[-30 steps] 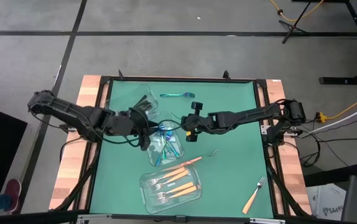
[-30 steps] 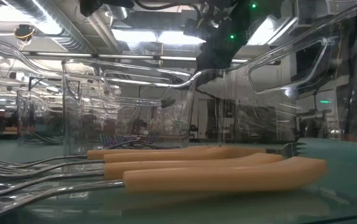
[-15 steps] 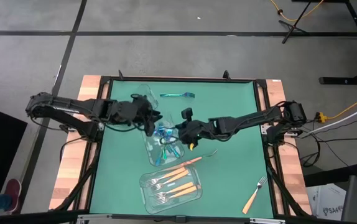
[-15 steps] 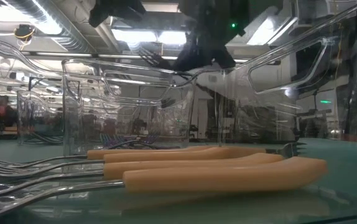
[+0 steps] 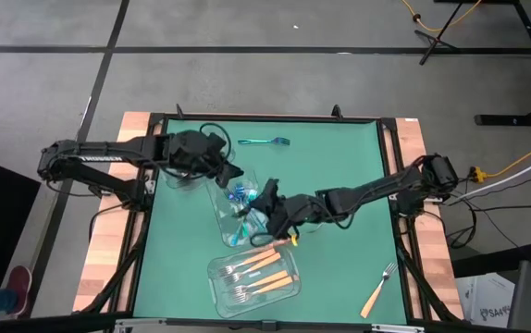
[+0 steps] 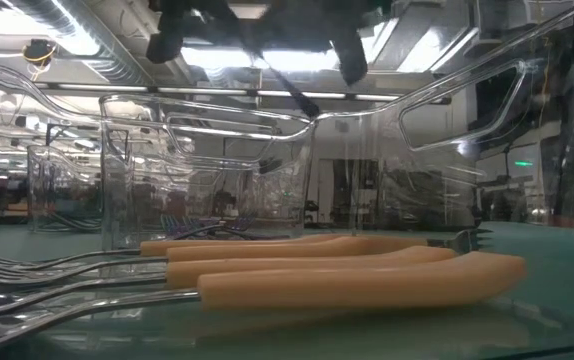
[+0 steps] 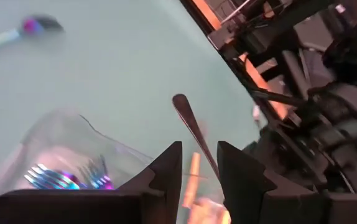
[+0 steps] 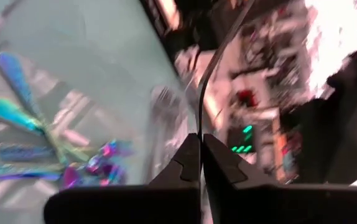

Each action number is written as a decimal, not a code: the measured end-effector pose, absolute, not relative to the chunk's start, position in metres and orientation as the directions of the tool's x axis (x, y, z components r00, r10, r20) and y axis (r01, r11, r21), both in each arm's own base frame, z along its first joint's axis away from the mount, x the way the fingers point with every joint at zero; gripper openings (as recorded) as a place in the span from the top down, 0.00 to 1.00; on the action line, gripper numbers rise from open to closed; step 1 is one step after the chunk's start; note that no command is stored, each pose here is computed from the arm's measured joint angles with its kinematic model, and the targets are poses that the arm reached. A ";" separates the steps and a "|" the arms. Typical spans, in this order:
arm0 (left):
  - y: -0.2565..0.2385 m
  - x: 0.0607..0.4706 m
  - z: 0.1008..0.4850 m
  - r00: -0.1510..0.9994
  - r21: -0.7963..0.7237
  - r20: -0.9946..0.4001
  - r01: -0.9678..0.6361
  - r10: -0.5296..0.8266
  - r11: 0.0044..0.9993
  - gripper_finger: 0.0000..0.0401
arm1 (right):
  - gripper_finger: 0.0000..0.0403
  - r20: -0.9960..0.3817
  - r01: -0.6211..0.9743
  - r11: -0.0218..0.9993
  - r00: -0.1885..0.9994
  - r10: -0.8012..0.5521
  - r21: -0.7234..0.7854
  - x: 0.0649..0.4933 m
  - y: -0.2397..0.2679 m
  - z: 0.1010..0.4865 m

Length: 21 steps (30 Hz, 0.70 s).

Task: Sort silverware by color (type)
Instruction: Put the black fork into the top transparent bin

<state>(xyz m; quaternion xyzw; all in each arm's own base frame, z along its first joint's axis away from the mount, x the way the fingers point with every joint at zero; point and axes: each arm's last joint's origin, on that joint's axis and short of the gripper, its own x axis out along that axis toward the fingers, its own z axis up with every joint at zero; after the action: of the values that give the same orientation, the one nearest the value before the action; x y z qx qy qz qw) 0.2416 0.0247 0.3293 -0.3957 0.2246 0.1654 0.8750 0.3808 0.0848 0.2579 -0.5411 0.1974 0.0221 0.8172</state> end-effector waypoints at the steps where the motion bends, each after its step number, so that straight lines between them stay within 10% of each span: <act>1: 0.025 0.242 0.329 0.846 -0.642 -0.524 -0.466 0.094 0.609 0.76 | 1.00 -0.325 -0.241 0.384 0.931 -0.168 -0.891 0.381 0.088 0.260; 21: 0.005 0.250 0.344 0.923 -0.880 -0.371 -0.312 -0.107 0.358 0.76 | 1.00 -0.090 -0.072 0.148 0.988 -0.122 -0.986 0.383 0.103 0.284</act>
<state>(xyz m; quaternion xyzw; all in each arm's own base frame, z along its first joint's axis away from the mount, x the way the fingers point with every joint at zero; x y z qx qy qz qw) 0.2499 0.0050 0.3439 -0.5628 0.1860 0.0640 0.8028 0.3832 0.1026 0.2841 -0.6524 0.0743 -0.0166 0.7540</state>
